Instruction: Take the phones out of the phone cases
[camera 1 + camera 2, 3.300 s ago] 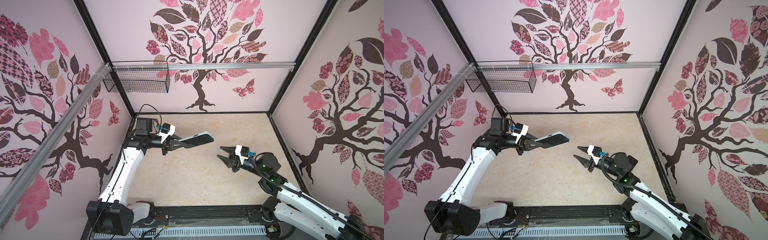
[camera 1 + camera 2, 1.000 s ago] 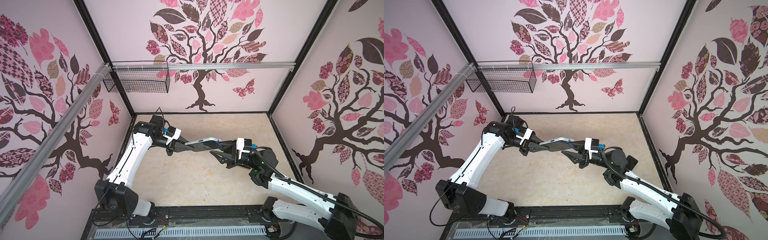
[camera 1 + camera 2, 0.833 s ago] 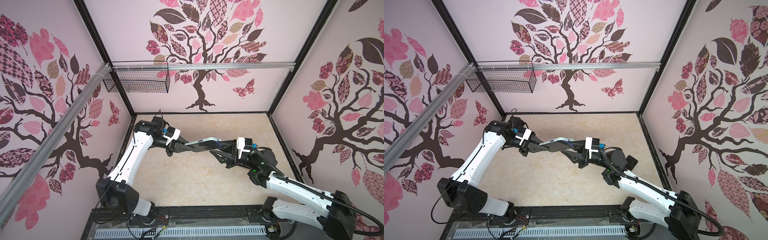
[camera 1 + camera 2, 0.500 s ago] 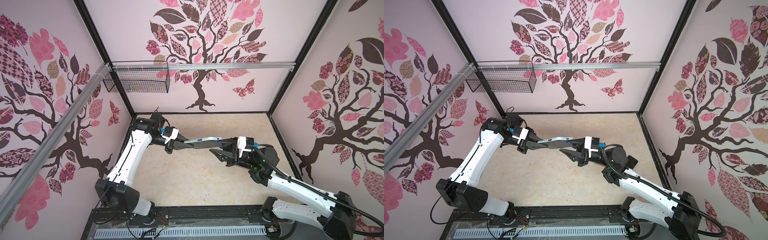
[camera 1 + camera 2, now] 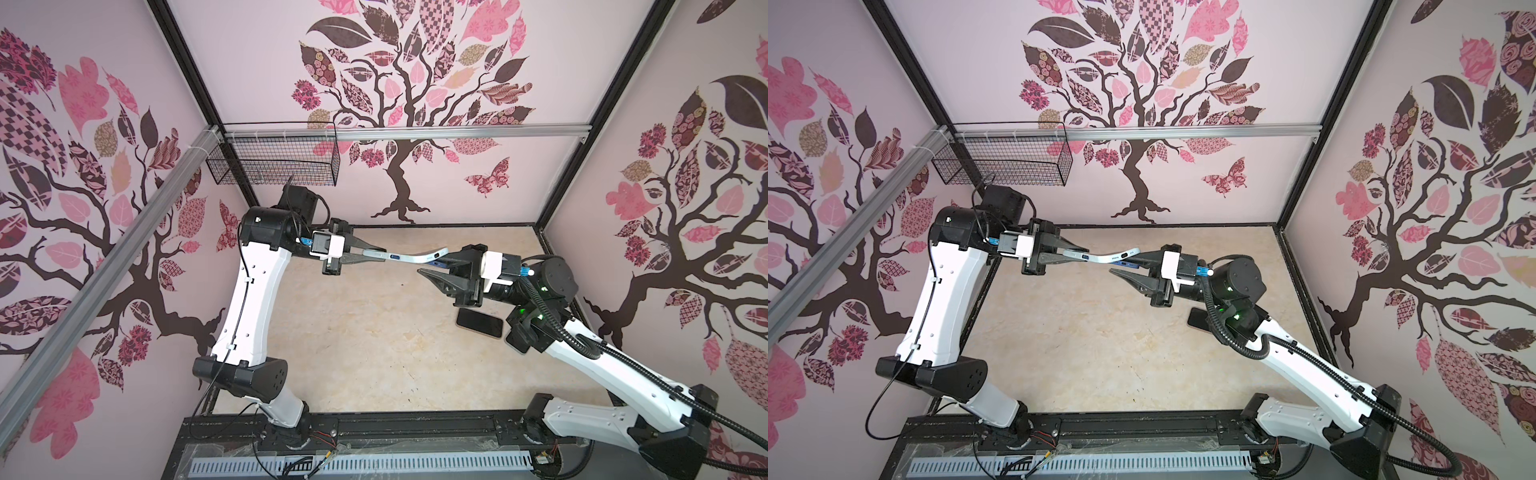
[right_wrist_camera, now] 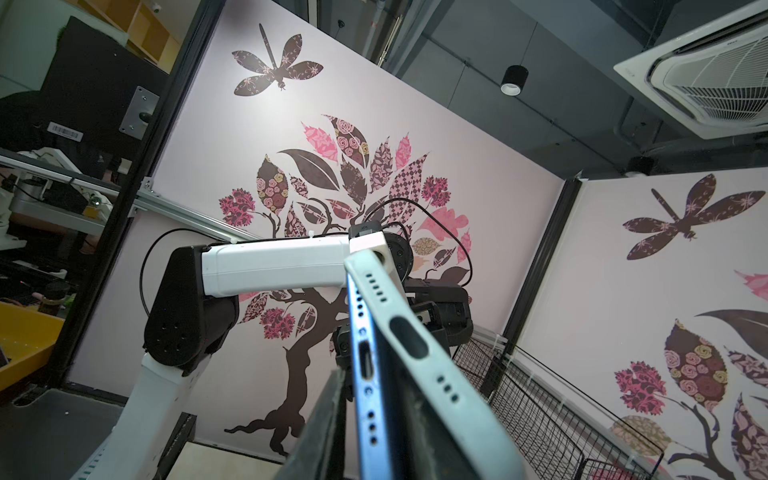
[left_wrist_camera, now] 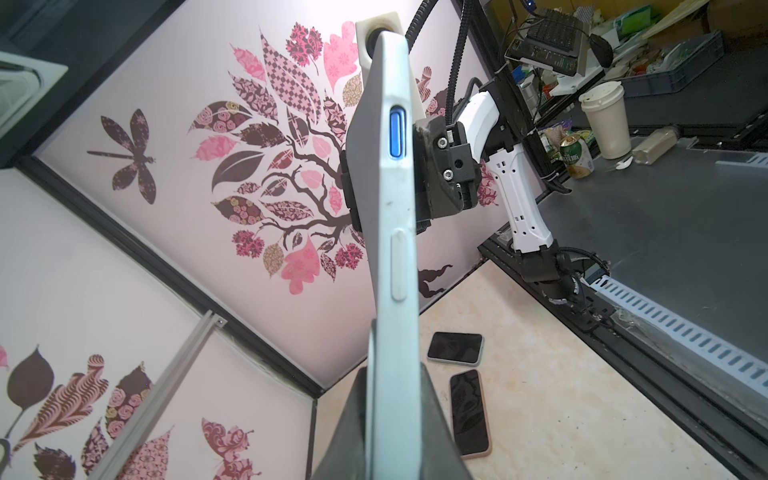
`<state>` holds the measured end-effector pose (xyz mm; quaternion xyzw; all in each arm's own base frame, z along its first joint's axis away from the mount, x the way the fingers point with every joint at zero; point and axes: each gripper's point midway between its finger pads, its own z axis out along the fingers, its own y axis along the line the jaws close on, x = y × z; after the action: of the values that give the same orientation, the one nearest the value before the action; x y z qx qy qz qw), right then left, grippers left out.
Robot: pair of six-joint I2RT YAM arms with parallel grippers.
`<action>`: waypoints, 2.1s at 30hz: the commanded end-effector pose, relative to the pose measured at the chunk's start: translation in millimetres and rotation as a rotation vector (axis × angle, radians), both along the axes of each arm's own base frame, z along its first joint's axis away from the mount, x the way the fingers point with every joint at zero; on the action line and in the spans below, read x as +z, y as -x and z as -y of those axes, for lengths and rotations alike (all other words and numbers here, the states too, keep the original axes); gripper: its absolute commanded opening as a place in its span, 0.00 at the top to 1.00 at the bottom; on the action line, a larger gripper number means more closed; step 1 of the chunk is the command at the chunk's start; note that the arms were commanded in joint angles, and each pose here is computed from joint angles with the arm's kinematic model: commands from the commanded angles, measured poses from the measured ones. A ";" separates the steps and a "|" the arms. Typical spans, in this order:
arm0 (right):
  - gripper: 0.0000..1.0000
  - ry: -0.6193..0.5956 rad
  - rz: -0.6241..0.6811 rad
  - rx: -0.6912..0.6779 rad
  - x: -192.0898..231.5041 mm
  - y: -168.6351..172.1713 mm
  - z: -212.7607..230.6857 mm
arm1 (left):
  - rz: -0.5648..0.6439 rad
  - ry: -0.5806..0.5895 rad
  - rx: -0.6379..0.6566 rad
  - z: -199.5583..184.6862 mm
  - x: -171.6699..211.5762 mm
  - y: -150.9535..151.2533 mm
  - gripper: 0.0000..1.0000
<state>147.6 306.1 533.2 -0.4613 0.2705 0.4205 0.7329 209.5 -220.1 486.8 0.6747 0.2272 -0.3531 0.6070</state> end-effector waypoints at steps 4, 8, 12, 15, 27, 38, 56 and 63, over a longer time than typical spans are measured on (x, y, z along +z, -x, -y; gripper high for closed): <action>0.74 0.097 0.060 -0.083 1.3 -14.5 -11.8 | -0.022 -0.049 0.035 2.7 17.7 -3.8 1.00; 0.83 0.117 0.107 -0.120 2.3 -17.4 -12.1 | 0.023 -0.032 0.221 34.5 20.4 -33.2 1.00; 0.86 0.084 0.128 -0.097 3.7 -8.7 -7.2 | 0.016 0.098 0.187 26.8 40.3 -26.5 1.00; 0.87 0.062 0.138 -0.064 5.7 1.6 -1.8 | -0.012 0.065 0.198 29.8 32.4 -26.7 1.00; 0.76 0.028 0.157 -0.008 7.0 22.5 11.1 | -0.166 0.214 0.067 48.0 40.4 5.0 1.00; 0.85 0.051 0.130 0.004 -4.3 23.1 10.5 | -0.231 0.264 0.014 49.5 41.5 20.1 1.00; 1.00 0.203 -0.010 -0.233 -59.5 -20.5 14.7 | -0.420 0.043 0.269 50.0 -42.8 -2.2 0.10; 1.00 0.397 -0.089 -0.345 -127.9 -45.3 17.6 | -0.733 0.066 0.546 33.4 -62.9 -37.0 0.02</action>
<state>190.6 301.6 400.7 -0.5230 0.4526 0.2894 0.6617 222.2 -261.5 449.7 0.4802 0.4842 -0.4056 0.6086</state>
